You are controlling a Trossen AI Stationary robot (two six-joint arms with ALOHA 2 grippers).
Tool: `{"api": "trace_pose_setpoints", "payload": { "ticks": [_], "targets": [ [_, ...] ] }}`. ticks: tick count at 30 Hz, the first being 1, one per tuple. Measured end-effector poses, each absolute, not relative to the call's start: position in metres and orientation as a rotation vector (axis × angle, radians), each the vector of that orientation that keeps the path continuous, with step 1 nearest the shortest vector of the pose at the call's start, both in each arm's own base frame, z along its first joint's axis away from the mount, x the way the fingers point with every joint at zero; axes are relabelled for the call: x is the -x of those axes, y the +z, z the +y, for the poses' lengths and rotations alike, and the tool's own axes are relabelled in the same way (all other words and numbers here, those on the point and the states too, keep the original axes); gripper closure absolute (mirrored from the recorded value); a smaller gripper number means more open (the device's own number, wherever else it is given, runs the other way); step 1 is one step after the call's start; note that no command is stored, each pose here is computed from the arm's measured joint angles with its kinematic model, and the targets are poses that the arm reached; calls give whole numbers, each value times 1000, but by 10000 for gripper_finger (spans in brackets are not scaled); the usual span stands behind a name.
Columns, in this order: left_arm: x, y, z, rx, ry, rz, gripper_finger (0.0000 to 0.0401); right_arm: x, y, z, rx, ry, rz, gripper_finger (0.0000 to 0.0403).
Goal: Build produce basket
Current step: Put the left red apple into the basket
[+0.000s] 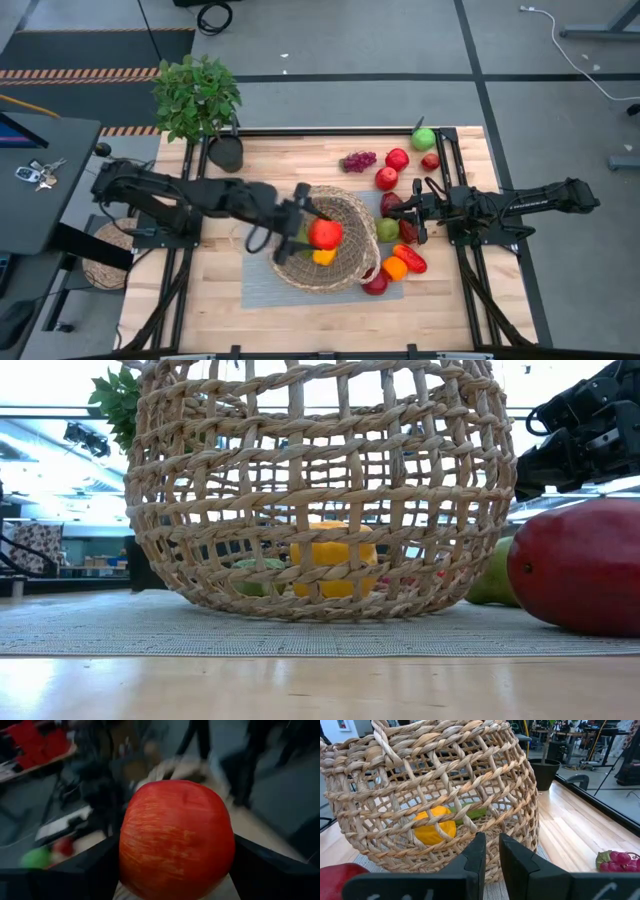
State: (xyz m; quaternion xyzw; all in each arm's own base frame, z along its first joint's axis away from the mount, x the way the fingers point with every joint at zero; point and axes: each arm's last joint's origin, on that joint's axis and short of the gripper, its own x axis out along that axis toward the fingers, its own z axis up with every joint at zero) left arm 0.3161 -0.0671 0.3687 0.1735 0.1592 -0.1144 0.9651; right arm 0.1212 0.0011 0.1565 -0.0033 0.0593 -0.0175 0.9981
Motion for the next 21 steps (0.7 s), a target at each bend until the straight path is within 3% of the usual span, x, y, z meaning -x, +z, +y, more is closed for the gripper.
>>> {"api": "trace_pose_setpoints", "payload": {
  "ticks": [6,14,21],
  "targets": [
    [-333,359,-80,-744,-162,468,90,-121,156,1,7,-35,119,342],
    [-344,337,-94,-1297,-213,572,89,-121,156,1,7,-35,119,342],
    [-351,326,-95,-1521,-251,619,89,-121,156,1,7,-35,119,342]
  ]
}}
